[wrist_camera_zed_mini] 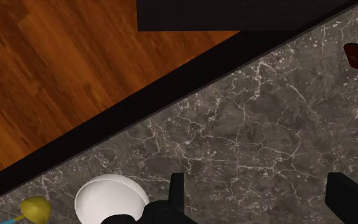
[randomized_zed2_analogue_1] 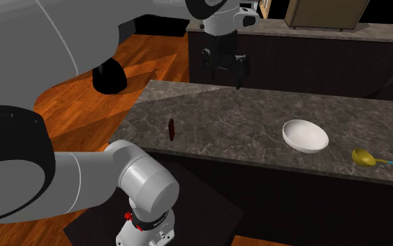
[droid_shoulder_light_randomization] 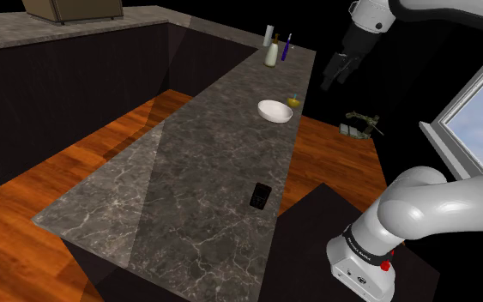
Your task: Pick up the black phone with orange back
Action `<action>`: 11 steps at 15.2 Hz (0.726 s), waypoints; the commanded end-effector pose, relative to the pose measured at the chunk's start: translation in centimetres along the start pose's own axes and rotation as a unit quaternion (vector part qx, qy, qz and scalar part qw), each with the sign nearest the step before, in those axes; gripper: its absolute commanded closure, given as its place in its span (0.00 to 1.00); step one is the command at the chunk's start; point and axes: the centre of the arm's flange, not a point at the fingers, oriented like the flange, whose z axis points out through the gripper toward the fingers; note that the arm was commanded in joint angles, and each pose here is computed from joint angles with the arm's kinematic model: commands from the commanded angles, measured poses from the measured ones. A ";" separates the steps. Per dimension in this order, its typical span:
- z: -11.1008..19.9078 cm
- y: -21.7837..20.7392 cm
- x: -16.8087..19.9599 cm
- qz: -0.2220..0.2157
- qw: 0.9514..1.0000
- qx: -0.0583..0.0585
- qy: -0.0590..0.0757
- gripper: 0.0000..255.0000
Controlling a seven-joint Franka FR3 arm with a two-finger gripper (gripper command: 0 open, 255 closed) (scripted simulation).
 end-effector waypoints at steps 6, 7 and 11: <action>4.7 -3.9 -1.0 0.056 0.998 0.010 -0.029 0.00; 5.6 -4.7 -1.2 0.067 0.997 0.012 -0.035 0.00; 9.2 -8.0 -1.9 0.111 0.992 0.020 -0.057 0.00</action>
